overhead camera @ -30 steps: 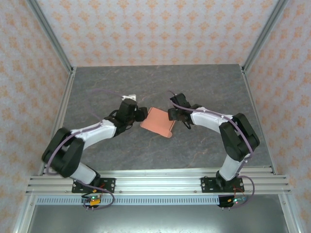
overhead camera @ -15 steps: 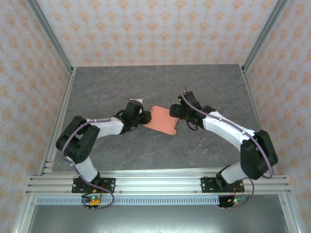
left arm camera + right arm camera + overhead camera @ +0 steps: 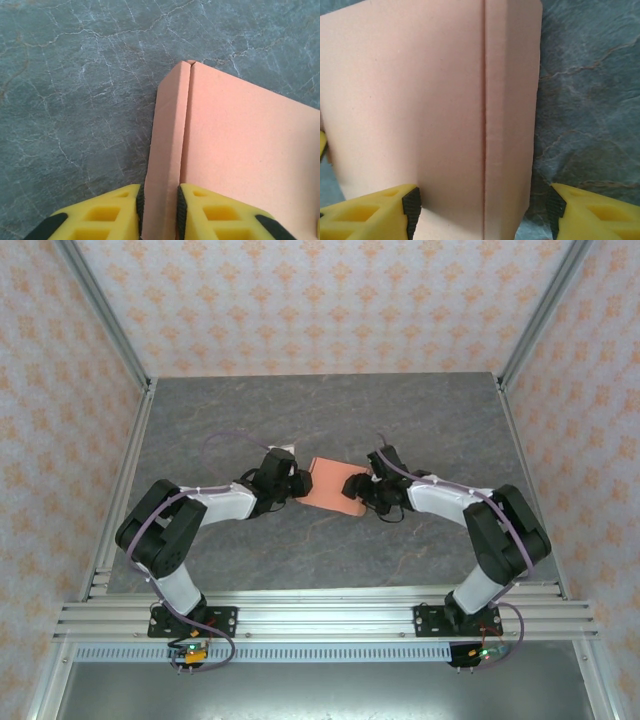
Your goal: Fold the paper box
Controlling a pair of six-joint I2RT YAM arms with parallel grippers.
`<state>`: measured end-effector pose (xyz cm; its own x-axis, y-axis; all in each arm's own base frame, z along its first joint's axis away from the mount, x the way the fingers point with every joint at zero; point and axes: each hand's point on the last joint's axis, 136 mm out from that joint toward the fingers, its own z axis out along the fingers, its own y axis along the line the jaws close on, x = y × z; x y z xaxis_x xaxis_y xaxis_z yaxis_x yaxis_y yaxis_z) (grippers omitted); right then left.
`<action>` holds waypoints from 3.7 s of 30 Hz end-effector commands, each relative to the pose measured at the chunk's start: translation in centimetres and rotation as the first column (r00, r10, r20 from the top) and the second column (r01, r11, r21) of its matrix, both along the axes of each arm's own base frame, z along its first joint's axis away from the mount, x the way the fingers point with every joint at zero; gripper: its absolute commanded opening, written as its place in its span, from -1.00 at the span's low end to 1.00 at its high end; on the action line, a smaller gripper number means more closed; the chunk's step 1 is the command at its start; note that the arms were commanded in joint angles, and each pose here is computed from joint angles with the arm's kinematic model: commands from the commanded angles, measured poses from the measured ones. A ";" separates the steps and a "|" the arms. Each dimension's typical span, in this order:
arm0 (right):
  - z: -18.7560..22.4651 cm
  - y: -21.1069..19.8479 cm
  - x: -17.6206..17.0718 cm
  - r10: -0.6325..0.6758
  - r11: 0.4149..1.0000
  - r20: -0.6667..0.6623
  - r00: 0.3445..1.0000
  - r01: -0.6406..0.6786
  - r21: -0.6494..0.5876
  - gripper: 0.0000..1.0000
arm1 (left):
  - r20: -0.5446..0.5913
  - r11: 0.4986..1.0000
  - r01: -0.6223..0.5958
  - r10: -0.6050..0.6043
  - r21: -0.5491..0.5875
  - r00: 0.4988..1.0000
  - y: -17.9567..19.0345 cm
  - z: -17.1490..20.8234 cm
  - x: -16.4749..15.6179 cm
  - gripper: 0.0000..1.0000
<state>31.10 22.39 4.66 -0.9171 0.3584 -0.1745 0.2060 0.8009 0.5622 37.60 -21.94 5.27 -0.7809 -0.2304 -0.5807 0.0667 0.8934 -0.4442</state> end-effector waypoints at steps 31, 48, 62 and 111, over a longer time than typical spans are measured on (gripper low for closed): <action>1.6 1.0 3.9 -0.107 0.921 -0.083 0.991 0.130 0.367 0.14 | 0.132 1.000 0.010 -0.009 -0.007 0.991 2.8 3.4 -0.1 0.82; 4.2 0.9 -2.3 0.044 0.913 -0.472 0.880 0.157 0.377 0.01 | 0.517 0.686 0.434 -0.726 0.584 0.454 -4.2 6.7 -6.0 0.99; 6.4 1.2 -3.7 0.037 0.875 -0.560 0.828 0.244 0.418 -0.06 | 0.468 0.586 0.228 -0.782 0.777 0.412 -4.8 5.0 -4.6 0.91; 18.2 -8.5 -2.1 0.430 0.902 0.804 0.410 -0.218 -0.372 0.45 | -0.148 0.215 0.616 -0.863 0.758 0.483 -2.6 4.4 -7.7 -0.06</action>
